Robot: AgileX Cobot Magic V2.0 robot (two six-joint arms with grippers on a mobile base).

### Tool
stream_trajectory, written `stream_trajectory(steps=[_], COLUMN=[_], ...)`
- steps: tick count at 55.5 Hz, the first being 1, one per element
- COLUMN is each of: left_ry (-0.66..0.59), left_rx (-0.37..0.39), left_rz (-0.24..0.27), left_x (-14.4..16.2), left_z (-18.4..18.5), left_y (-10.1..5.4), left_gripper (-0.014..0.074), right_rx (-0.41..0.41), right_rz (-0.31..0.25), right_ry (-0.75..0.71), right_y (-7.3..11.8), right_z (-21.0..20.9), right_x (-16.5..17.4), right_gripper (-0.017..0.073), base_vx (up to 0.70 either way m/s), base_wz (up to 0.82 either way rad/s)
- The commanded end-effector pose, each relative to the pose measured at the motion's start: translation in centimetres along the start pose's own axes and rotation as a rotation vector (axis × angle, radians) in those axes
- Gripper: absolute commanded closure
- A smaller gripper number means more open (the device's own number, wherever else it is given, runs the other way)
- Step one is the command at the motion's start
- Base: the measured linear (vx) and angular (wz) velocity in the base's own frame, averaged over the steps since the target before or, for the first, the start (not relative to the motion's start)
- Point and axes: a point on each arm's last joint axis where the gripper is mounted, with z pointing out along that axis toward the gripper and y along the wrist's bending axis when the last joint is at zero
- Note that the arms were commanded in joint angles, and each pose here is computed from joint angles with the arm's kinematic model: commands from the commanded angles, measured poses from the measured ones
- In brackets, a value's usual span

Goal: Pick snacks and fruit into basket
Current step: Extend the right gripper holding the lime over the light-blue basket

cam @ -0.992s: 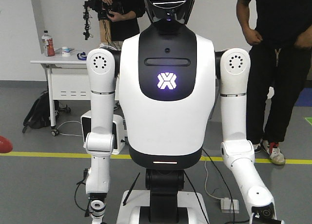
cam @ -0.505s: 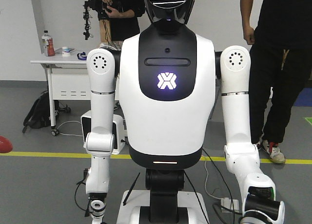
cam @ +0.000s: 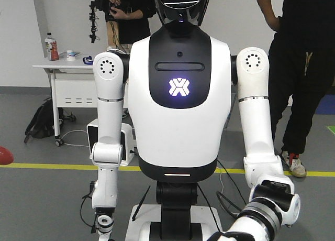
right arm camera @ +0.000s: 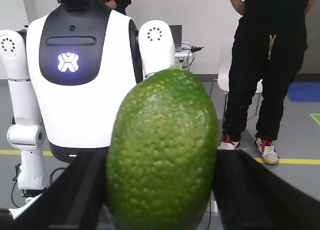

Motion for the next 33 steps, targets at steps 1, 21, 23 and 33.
stream_trajectory(steps=[1, 21, 23, 33], left_ry=[-0.105, -0.105, -0.105, -0.105], left_rx=[-0.009, -0.009, -0.009, -0.009], left_rz=[-0.014, -0.014, -0.014, -0.014], left_x=[-1.38, -1.38, -1.38, -1.38], left_z=[-0.52, -0.52, -0.52, -0.52], left_y=[0.00, 0.00, 0.00, 0.00], left_gripper=[0.0597, 0.0597, 0.0597, 0.0597], right_rx=[-0.004, -0.003, -0.003, -0.007], right_rz=[-0.029, -0.029, -0.029, -0.029], right_ry=[-0.100, -0.101, -0.101, -0.111], right_y=[0.08, 0.08, 0.08, 0.12], right_z=[-0.12, -0.12, -0.12, -0.13], right_x=[-1.51, -1.51, -1.51, -1.60], right_gripper=[0.0564, 0.0564, 0.0564, 0.0564], base_vx=[0.00, 0.00, 0.00, 0.00], base_wz=[0.00, 0.00, 0.00, 0.00])
